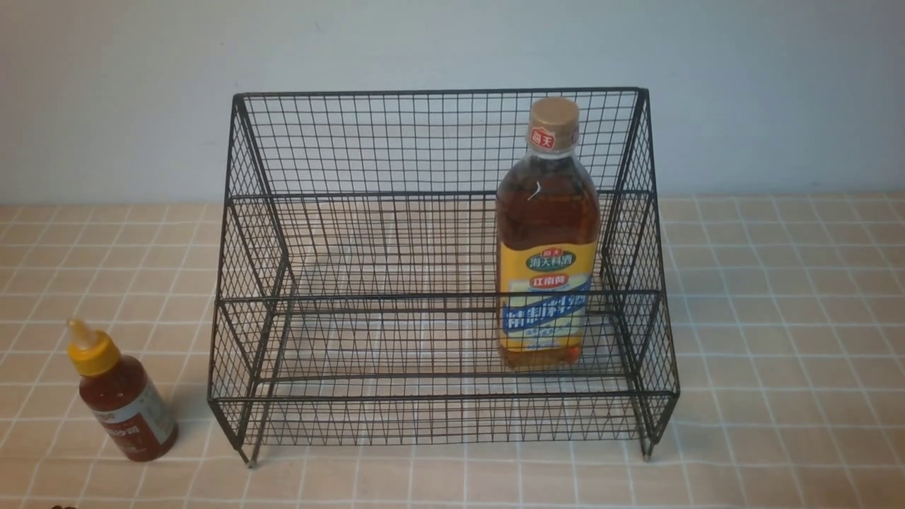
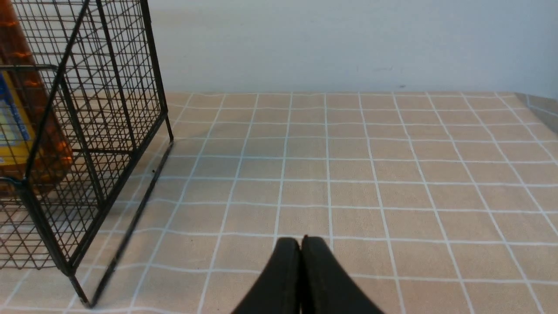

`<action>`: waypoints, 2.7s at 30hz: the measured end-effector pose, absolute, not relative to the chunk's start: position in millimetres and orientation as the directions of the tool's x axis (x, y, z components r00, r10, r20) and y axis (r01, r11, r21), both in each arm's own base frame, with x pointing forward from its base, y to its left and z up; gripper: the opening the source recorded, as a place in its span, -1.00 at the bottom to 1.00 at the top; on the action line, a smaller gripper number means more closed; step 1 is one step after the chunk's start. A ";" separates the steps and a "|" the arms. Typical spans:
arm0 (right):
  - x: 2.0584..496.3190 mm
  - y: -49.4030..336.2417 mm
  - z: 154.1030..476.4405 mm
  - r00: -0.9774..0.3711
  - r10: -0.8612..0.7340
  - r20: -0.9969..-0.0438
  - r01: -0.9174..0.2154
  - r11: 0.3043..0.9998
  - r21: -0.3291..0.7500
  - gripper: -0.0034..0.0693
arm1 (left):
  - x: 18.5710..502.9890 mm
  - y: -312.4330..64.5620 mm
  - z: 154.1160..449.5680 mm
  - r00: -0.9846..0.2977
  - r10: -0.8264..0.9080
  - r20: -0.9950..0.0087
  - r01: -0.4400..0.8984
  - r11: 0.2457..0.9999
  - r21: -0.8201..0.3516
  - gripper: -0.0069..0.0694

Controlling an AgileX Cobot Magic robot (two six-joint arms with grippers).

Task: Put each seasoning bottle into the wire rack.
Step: Use the left arm to grab the condiment bottle closest to it

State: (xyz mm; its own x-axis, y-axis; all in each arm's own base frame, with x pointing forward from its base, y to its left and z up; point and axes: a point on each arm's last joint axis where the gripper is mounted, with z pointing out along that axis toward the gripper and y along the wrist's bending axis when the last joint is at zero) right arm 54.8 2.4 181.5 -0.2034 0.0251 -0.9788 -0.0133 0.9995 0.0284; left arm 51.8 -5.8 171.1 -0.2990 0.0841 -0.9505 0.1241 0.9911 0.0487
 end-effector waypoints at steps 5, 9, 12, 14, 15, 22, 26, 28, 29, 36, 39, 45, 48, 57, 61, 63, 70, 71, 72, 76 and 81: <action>54.7 2.4 181.5 -0.203 0.023 -0.979 -0.014 1.000 0.026 -0.94 | 51.8 -5.8 171.1 -0.299 0.084 -0.951 0.124 0.991 0.049 -0.84; 54.7 2.4 181.5 -0.203 0.021 -0.979 -0.014 1.000 0.024 -0.94 | 51.8 -5.8 171.1 -0.299 0.084 -0.951 0.124 0.991 0.049 -0.84; 54.6 2.4 181.5 -0.201 0.022 -0.979 -0.014 1.000 0.025 -0.94 | 51.8 -5.8 171.1 -0.299 0.084 -0.951 0.124 0.991 0.049 -0.84; 54.6 2.4 181.5 -0.201 0.022 -0.979 -0.014 1.000 0.025 -0.94 | 51.8 -5.8 171.1 -0.299 0.084 -0.951 0.124 0.991 0.049 -0.84; 54.6 2.4 181.5 -0.201 0.022 -0.979 -0.014 1.000 0.025 -0.94 | 51.8 -5.8 171.1 -0.299 0.084 -0.951 0.124 0.991 0.049 -0.84; 54.6 2.4 181.5 -0.201 0.023 -0.979 -0.015 1.000 0.026 -0.94 | 51.8 -5.8 171.1 -0.299 0.084 -0.951 0.124 0.991 0.049 -0.84; 54.6 2.4 181.5 -0.201 0.023 -0.979 -0.015 1.000 0.026 -0.94 | 51.8 -5.8 171.1 -0.299 0.084 -0.951 0.124 0.991 0.049 -0.84; 54.6 2.4 181.5 -0.201 0.023 -0.979 -0.015 1.000 0.026 -0.94 | 51.8 -5.8 171.1 -0.299 0.084 -0.951 0.124 0.991 0.049 -0.84; 54.6 2.4 181.5 -0.201 0.023 -0.979 -0.015 1.000 0.026 -0.94 | 51.8 -5.8 171.1 -0.299 0.084 -0.951 0.124 0.991 0.049 -0.84; 54.6 2.4 181.5 -0.201 0.021 -0.979 -0.015 1.000 0.025 -0.94 | 52.3 -6.0 172.0 -0.285 0.080 -0.955 0.123 0.991 0.046 -0.84; 54.6 2.4 181.5 -0.201 0.021 -0.979 -0.015 1.000 0.025 -0.94 | 54.4 -7.5 179.7 -0.202 -0.011 -0.979 0.117 0.992 -0.036 -0.84; 54.6 2.4 181.5 -0.201 0.021 -0.979 -0.015 1.000 0.025 -0.94 | 56.3 -6.1 203.1 0.030 -0.250 -0.968 0.117 0.962 -0.245 -0.84; 54.6 2.4 181.5 -0.201 0.021 -0.979 -0.015 1.000 0.025 -0.94 | 54.3 -1.2 219.1 0.207 -0.316 -0.926 0.122 0.947 -0.296 -0.84; 54.6 2.4 181.5 -0.201 0.021 -0.979 -0.015 1.000 0.024 -0.94 | 66.3 1.8 237.0 0.276 -0.239 -0.931 0.072 0.971 -0.227 -0.82; 54.6 2.4 181.5 -0.201 0.021 -0.979 -0.015 1.000 0.024 -0.94 | 87.0 -0.3 241.9 0.164 -0.162 -0.973 0.033 0.987 -0.158 -0.71; 54.6 2.4 181.5 -0.201 0.021 -0.979 -0.015 1.000 0.024 -0.94 | 105.8 -1.0 247.4 0.100 -0.105 -0.989 0.004 0.994 -0.105 -0.57; 54.6 2.4 181.5 -0.201 0.021 -0.979 -0.015 1.000 0.024 -0.94 | 154.2 4.0 254.1 -0.014 -0.115 -0.993 -0.119 0.986 -0.113 0.00; 54.6 2.4 181.5 -0.201 0.021 -0.979 -0.015 1.000 0.024 -0.94 | 155.4 4.5 254.1 -0.014 -0.117 -0.993 -0.127 0.985 -0.114 0.03; 54.6 2.4 181.5 -0.201 0.021 -0.979 -0.015 1.000 0.024 -0.94 | 162.7 5.3 252.7 -0.027 -0.117 -0.993 -0.146 0.983 -0.111 0.11; 54.6 2.4 181.5 -0.201 0.021 -0.979 -0.015 1.000 0.024 -0.94 | 181.1 5.1 243.6 -0.096 -0.113 -0.989 -0.173 0.980 -0.095 0.24; 54.6 2.4 181.5 -0.201 0.021 -0.979 -0.015 1.000 0.024 -0.94 | 200.0 4.6 220.0 -0.212 -0.105 -0.972 -0.199 0.978 -0.062 0.27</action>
